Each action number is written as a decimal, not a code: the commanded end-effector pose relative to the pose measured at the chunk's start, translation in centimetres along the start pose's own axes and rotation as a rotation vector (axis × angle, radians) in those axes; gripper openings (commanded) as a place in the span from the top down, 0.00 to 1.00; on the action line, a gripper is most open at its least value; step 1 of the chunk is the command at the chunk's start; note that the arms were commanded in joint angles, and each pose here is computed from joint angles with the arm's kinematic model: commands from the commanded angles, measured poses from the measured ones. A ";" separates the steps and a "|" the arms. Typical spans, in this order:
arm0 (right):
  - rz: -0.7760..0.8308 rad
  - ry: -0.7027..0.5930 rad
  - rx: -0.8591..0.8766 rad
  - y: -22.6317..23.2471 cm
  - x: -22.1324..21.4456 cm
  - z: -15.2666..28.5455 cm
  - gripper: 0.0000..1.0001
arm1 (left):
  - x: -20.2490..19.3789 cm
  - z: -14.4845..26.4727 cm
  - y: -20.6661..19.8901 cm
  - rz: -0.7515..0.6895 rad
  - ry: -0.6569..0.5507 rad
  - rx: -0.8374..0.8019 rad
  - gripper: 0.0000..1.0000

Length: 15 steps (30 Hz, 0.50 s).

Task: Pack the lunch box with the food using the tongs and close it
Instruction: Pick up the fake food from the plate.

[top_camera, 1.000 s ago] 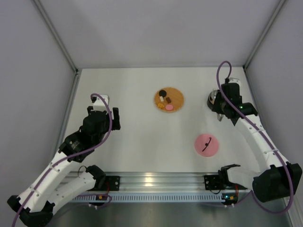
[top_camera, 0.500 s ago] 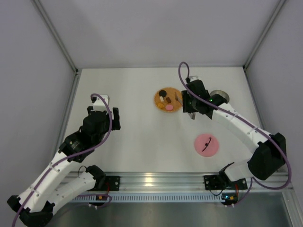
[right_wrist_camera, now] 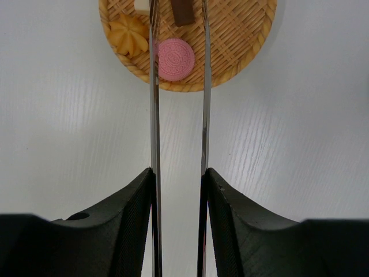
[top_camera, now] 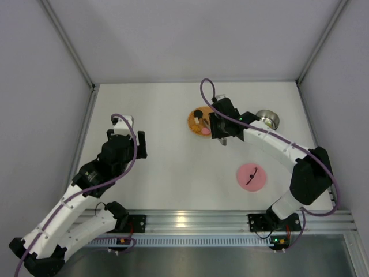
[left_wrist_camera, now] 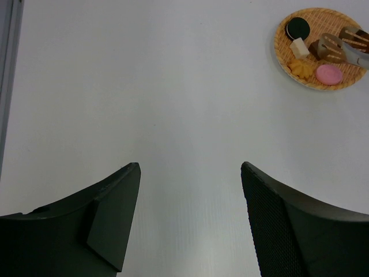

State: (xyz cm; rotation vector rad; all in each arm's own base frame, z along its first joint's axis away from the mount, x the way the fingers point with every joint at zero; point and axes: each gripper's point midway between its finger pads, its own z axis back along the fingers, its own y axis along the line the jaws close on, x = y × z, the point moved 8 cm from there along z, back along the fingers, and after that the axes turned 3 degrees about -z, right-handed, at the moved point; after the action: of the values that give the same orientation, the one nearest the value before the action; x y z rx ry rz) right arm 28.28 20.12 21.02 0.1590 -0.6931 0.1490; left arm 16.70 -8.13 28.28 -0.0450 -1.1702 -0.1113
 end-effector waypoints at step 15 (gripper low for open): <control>0.004 -0.074 0.018 2.0 2.8 -1.5 0.60 | 0.2 -0.2 0.0 0.007 -0.025 0.000 0.24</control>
State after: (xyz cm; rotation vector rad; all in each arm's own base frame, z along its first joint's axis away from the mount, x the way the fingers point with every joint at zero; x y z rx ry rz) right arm 29.90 21.29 20.00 0.1454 -0.6813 0.1527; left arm 16.69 -8.12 28.29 -0.0450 -1.1710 -0.1109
